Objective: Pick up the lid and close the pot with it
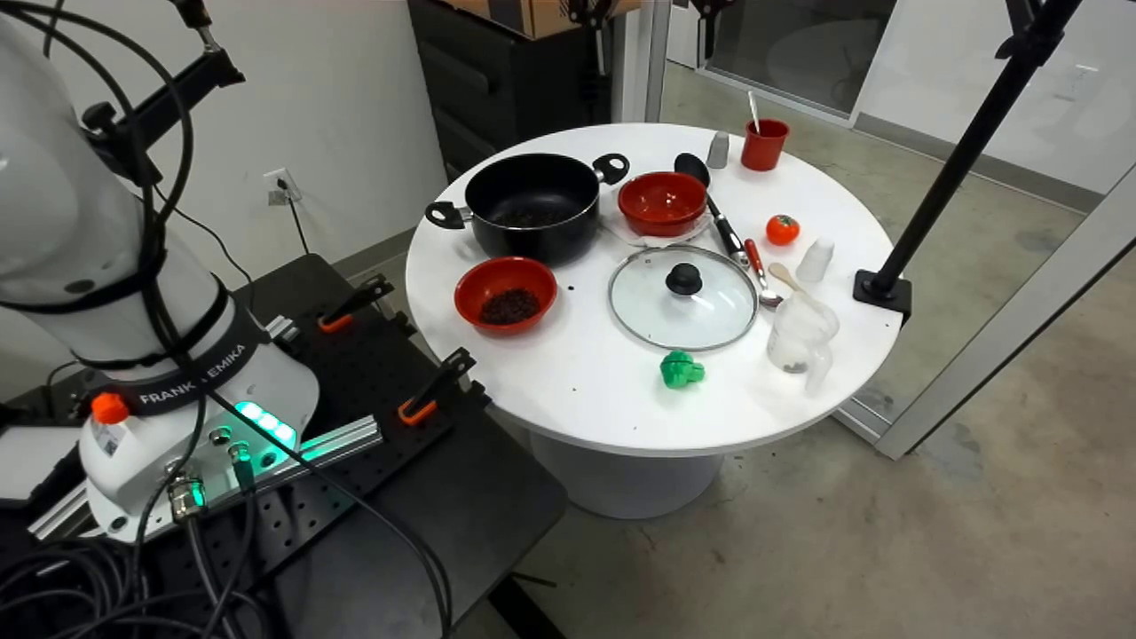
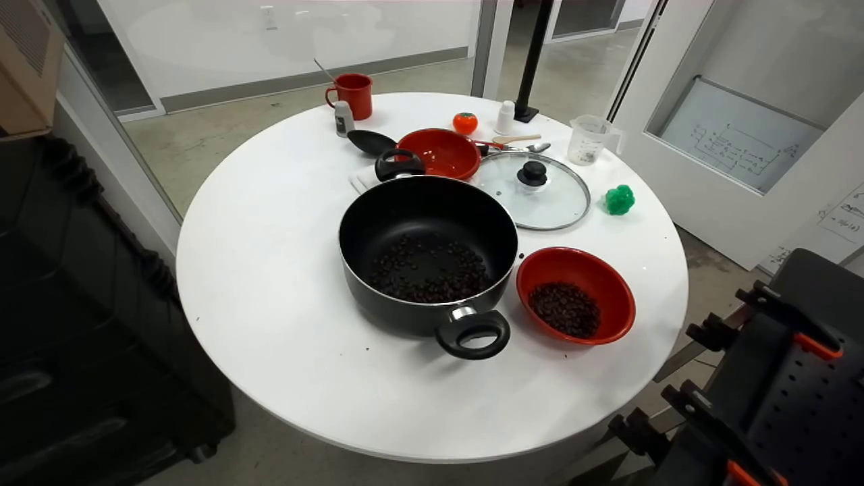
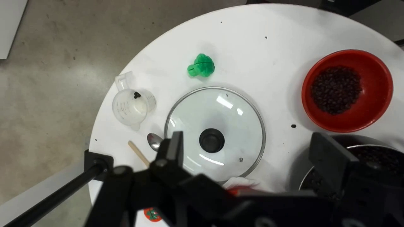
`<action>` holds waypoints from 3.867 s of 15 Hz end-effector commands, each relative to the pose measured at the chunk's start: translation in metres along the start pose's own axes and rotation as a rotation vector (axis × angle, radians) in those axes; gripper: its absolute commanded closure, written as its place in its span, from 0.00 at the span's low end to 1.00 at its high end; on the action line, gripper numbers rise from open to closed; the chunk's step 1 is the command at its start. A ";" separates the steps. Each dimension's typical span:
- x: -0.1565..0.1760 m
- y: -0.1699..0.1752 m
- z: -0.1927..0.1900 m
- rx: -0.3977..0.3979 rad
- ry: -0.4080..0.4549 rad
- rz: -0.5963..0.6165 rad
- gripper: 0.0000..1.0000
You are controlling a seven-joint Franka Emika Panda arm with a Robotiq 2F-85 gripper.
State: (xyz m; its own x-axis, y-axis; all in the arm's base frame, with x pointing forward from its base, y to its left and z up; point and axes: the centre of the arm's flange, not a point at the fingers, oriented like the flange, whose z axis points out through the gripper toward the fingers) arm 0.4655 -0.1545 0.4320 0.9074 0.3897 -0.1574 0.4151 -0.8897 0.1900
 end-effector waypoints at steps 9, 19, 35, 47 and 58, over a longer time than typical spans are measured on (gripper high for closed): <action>0.097 -0.011 0.076 -0.051 -0.168 -0.190 0.00; 0.173 0.028 0.167 -0.008 -0.171 -0.346 0.00; 0.180 -0.003 0.211 0.016 -0.156 -0.531 0.00; 0.229 -0.007 0.280 -0.028 -0.219 -0.490 0.00; 0.237 0.008 0.324 -0.013 -0.283 -0.463 0.00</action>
State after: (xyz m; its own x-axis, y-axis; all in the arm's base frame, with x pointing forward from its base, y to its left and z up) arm 0.6490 -0.1420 0.0919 0.5808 0.6768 -0.4524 0.7727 -0.6332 0.0446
